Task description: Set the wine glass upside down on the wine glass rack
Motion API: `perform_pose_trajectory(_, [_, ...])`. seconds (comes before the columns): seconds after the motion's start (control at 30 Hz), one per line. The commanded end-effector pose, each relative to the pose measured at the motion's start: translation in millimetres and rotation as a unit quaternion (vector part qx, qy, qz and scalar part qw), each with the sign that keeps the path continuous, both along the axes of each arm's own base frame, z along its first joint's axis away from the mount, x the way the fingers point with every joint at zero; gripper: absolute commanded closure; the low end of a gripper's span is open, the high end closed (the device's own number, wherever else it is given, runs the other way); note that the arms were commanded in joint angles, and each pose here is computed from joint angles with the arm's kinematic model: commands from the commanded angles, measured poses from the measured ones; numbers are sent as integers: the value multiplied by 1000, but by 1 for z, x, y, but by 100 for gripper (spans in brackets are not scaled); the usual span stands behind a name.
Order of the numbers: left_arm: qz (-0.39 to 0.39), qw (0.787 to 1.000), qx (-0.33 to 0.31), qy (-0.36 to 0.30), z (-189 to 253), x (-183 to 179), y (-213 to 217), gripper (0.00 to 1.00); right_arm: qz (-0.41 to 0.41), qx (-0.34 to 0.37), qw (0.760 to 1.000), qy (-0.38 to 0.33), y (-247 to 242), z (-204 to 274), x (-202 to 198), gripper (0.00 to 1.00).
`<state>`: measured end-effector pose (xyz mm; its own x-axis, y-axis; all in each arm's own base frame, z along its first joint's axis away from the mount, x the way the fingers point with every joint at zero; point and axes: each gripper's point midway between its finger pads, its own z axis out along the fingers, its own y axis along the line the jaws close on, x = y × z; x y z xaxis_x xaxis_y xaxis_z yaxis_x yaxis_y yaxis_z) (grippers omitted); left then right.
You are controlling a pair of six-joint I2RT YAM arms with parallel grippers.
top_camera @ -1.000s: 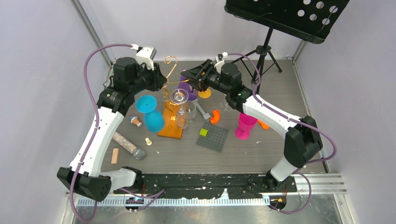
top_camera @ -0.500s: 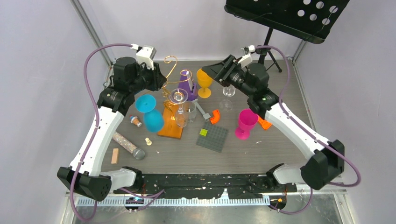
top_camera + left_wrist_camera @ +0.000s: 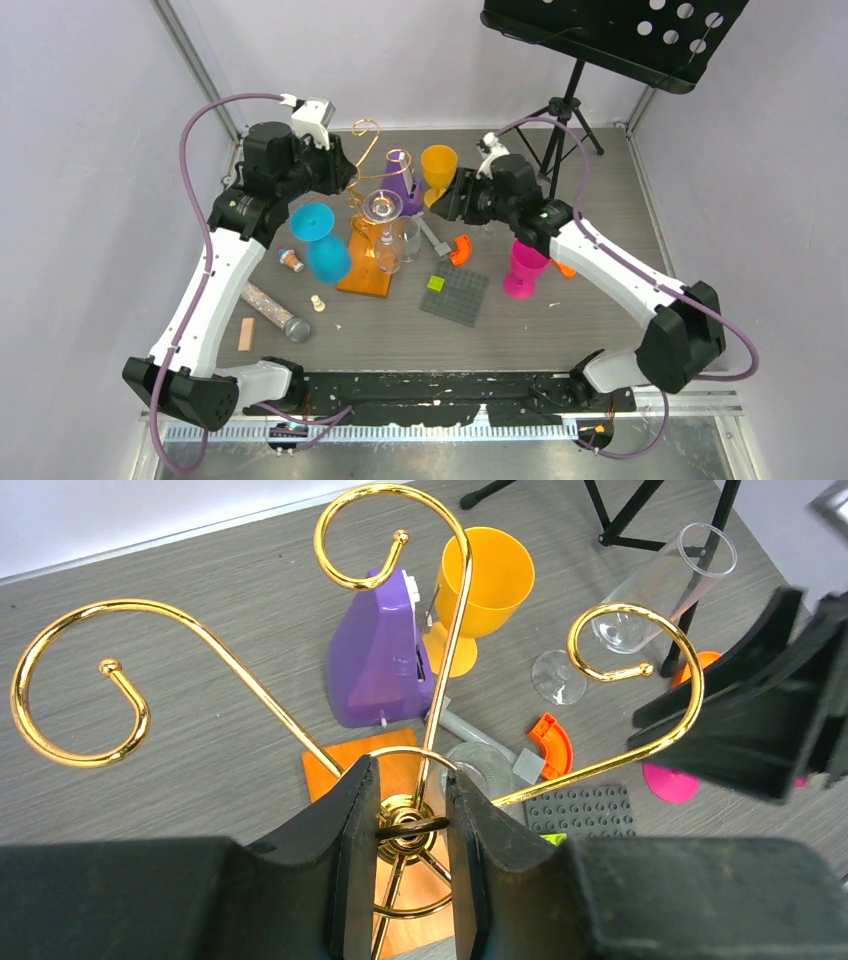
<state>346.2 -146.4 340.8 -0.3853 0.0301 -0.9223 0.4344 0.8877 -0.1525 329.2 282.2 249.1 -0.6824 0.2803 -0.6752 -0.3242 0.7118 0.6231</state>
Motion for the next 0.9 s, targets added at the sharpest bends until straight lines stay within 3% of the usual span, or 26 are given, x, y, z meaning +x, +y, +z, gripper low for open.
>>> perform_pose_trajectory(0.0, [7, 1000, 1, 5, -2, 2, 2, 72, 16, -59, 998, -13, 9, -14, 4, 41])
perform_pose_trajectory(0.5, [0, 1000, -2, 10, -3, 2, -1, 72, 29, -120, 992, 5, 52, -71, 39, 42])
perform_pose_trajectory(0.87, [-7, 1000, -2, 14, -5, 1, -3, 71, 39, -179, 983, 21, 68, -107, 52, 53])
